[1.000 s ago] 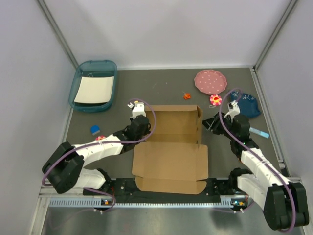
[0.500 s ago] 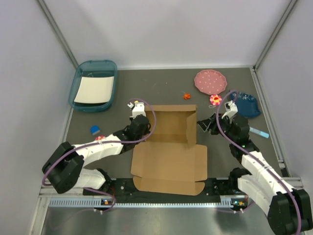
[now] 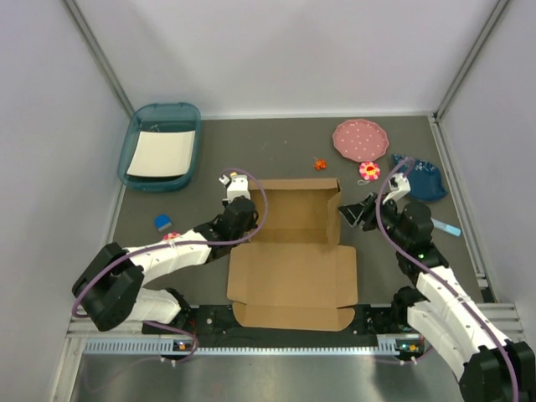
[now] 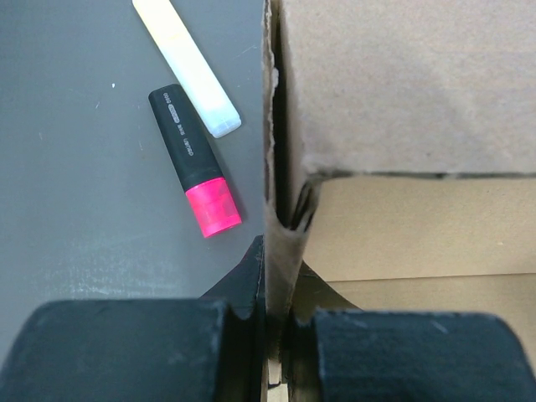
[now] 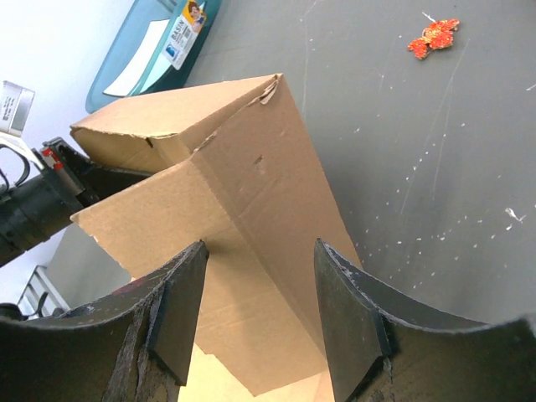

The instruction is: Fold the paper box

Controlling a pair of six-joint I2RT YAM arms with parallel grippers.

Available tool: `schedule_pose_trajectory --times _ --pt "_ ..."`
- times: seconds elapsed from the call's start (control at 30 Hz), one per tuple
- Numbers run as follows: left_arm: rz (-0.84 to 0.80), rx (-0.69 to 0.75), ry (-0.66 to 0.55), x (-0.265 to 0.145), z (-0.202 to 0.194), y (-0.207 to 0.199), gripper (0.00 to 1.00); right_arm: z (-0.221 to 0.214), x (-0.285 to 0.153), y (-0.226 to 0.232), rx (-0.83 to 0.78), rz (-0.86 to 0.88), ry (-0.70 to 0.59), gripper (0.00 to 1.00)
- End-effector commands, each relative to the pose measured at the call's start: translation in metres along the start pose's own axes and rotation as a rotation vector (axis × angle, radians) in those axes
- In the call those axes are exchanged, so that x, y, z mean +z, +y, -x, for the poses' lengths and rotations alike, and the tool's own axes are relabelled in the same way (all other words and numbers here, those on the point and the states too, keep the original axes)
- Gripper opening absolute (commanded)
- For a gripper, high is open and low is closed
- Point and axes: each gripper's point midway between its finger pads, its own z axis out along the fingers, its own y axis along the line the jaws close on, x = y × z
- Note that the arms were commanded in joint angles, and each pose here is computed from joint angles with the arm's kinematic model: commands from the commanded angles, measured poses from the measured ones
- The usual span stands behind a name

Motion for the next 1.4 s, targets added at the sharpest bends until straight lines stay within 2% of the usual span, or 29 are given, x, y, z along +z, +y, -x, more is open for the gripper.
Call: schedule_pose_trajectory --times 0.0,0.4,0.73,0.9,1.0,1.03,1.2,1.3,1.37 --pt "-0.014 0.001 -0.006 0.001 0.005 -0.006 0.0 0.003 -0.002 0.018 -0.042 0.077 0.002 0.55" --pt "-0.057 0.04 -0.014 0.0 0.01 -0.015 0.0 -0.02 0.025 0.013 -0.115 0.016 0.109 0.59" --pt "-0.077 0.063 -0.038 -0.003 0.014 -0.018 0.0 0.012 0.05 -0.012 -0.222 -0.199 0.001 0.59" --pt "-0.092 0.065 -0.042 -0.003 0.014 -0.021 0.0 0.012 0.06 -0.028 -0.258 -0.277 0.017 0.56" --pt "-0.101 0.063 -0.047 -0.003 0.016 -0.023 0.0 0.009 0.063 -0.033 -0.285 -0.32 0.025 0.45" --pt "-0.103 0.06 -0.05 -0.003 0.017 -0.024 0.0 0.009 0.064 -0.035 -0.295 -0.344 0.018 0.37" --pt "-0.11 0.055 -0.061 -0.005 0.022 -0.026 0.0 0.001 0.066 -0.033 -0.353 -0.37 0.04 0.22" --pt "-0.109 0.051 -0.065 -0.005 0.025 -0.026 0.0 -0.003 0.063 -0.039 -0.383 -0.423 0.055 0.0" --pt "-0.11 0.05 -0.062 -0.005 0.024 -0.027 0.0 -0.008 0.061 -0.043 -0.401 -0.456 0.078 0.0"
